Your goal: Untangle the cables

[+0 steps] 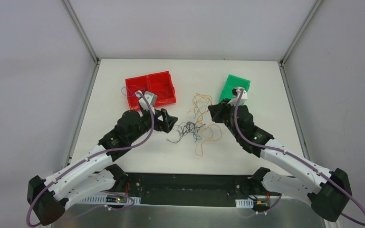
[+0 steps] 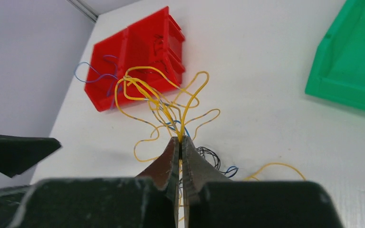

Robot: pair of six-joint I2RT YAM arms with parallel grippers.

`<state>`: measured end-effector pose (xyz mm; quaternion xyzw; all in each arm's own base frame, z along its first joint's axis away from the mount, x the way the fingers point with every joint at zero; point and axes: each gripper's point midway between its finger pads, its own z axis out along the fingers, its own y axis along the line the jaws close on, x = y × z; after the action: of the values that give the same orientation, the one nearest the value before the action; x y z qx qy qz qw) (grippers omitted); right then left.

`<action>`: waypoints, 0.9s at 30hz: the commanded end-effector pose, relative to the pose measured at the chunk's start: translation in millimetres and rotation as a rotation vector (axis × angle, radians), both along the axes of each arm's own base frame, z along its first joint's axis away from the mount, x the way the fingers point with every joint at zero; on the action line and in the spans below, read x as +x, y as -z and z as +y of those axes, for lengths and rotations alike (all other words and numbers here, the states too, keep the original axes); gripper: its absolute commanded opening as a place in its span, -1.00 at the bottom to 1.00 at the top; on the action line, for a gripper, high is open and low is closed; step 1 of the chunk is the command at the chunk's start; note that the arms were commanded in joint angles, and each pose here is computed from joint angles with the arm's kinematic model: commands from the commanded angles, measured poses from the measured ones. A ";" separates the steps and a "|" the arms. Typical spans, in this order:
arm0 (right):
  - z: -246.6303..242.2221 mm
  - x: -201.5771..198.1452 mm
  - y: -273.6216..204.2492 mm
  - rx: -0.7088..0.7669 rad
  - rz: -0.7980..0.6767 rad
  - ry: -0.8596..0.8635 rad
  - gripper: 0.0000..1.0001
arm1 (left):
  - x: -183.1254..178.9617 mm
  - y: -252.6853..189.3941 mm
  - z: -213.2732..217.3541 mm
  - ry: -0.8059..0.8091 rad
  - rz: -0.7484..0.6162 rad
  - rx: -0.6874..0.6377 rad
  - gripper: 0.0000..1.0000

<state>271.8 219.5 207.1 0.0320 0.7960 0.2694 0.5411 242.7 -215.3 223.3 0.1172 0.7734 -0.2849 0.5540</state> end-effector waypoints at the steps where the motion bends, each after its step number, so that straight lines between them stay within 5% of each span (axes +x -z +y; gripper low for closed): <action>1: 10.6 -4.3 -19.7 0.110 0.034 -0.018 -1.00 | -19.5 -6.9 -44.7 0.241 -0.014 -0.141 0.65; 4: 24.5 -19.5 -14.8 0.256 0.072 -0.087 -1.00 | -26.3 -3.3 -68.9 0.354 0.032 -0.152 0.47; 14: 25.2 -41.0 -16.4 0.209 0.055 -0.200 -1.00 | -46.2 3.2 -107.7 0.555 0.063 -0.174 0.20; 27: 49.4 -59.6 -22.1 0.234 0.058 -0.363 -1.00 | -41.7 13.4 -117.9 0.561 0.121 -0.143 -0.18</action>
<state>217.9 254.7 209.7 -0.0142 0.7901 0.4166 0.4494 201.4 -322.6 185.8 0.2571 0.7453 -0.4649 0.4029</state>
